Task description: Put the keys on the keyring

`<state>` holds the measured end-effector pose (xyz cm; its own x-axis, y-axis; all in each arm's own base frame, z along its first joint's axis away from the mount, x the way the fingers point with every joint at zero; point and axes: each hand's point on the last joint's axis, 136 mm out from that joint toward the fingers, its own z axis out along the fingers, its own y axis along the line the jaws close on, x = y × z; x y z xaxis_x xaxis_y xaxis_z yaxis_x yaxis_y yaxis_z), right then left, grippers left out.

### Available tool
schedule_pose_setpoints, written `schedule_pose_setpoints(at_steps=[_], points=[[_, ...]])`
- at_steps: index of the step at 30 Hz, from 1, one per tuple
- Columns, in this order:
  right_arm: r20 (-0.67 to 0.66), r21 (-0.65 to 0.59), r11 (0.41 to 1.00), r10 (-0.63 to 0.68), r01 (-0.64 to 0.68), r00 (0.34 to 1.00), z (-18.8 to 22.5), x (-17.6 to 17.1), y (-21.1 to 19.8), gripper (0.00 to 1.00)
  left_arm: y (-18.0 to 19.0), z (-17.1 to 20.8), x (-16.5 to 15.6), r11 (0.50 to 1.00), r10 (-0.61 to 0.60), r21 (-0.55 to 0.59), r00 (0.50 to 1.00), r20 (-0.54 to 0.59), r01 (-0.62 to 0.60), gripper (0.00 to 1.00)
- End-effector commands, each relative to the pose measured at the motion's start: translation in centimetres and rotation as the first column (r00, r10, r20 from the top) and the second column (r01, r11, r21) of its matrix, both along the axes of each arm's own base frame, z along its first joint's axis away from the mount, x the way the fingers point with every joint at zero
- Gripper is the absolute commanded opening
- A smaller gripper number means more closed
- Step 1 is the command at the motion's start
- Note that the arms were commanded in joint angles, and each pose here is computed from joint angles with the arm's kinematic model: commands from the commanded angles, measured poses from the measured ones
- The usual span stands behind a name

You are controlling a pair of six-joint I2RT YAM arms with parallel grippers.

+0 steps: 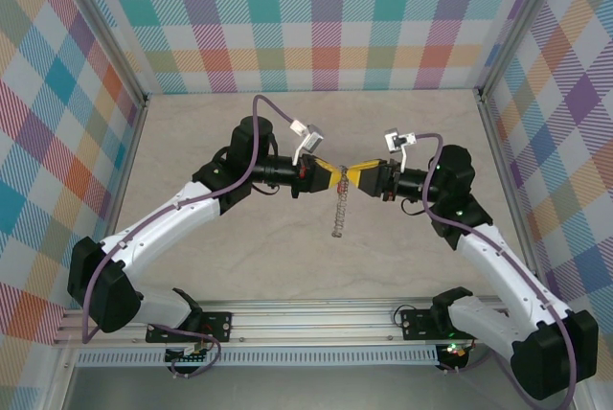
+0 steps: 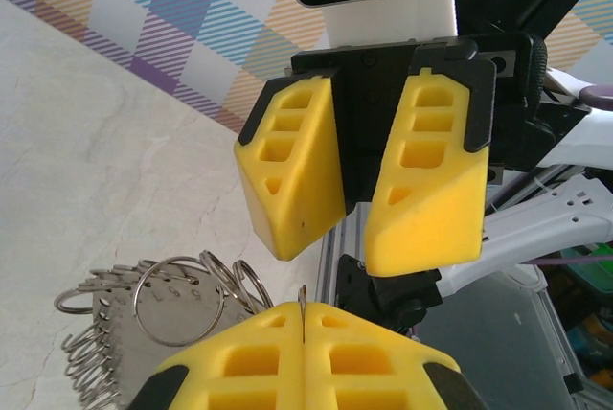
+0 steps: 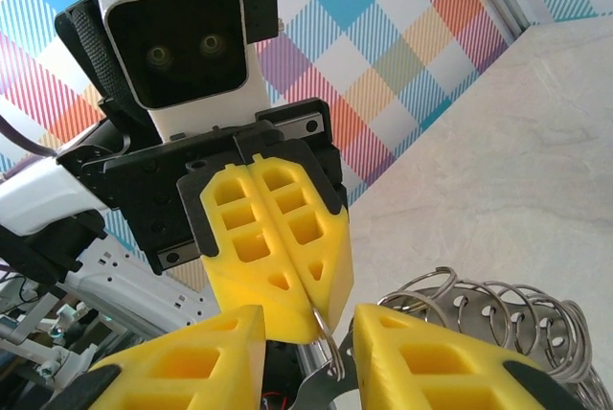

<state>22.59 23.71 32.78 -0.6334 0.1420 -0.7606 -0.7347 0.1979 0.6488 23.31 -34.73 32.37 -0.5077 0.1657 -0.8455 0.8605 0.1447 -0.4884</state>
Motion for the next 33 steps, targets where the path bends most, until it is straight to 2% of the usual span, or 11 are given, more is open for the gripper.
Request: schedule_pose_setpoints(at_steps=[1,8,17,22,26,30,31,33], points=[[0.015,0.017,0.999,0.034,-0.035,0.999,0.3,-0.2,0.2,0.31,0.2,2.9,-0.6,0.998,-0.027,-0.057,0.997,0.075,0.032,0.00],[0.013,0.023,0.996,0.082,-0.082,0.997,0.4,-0.6,0.9,0.31,0.1,2.9,-0.5,0.998,-0.027,-0.056,0.997,0.072,0.032,0.00],[0.011,0.016,0.994,0.112,-0.112,0.994,0.0,-1.2,1.3,0.22,0.1,2.8,-0.4,0.998,-0.028,-0.054,0.997,0.075,0.032,0.00],[0.010,0.006,0.994,0.108,-0.108,0.994,-0.4,-1.5,1.1,0.15,0.1,2.8,-0.4,0.998,-0.026,-0.054,0.997,0.076,0.030,0.00],[0.011,0.002,0.994,0.105,-0.105,0.994,-0.7,-1.7,1.0,0.01,0.1,3.0,-0.3,0.998,-0.023,-0.056,0.997,0.079,0.027,0.00],[0.017,0.006,0.996,0.086,-0.086,0.996,-0.6,-1.4,0.9,0.00,0.2,3.0,0.2,0.998,0.017,-0.056,0.997,0.070,-0.014,0.00],[0.020,0.008,0.997,0.071,-0.071,0.997,-0.5,-1.3,0.9,0.00,0.4,3.0,0.6,0.997,0.049,-0.056,0.996,0.071,-0.045,0.03],[0.029,0.016,0.999,0.035,-0.035,0.999,-0.3,-0.8,0.7,0.00,1.1,3.0,1.7,0.987,0.150,-0.059,0.987,0.065,-0.146,0.27]])
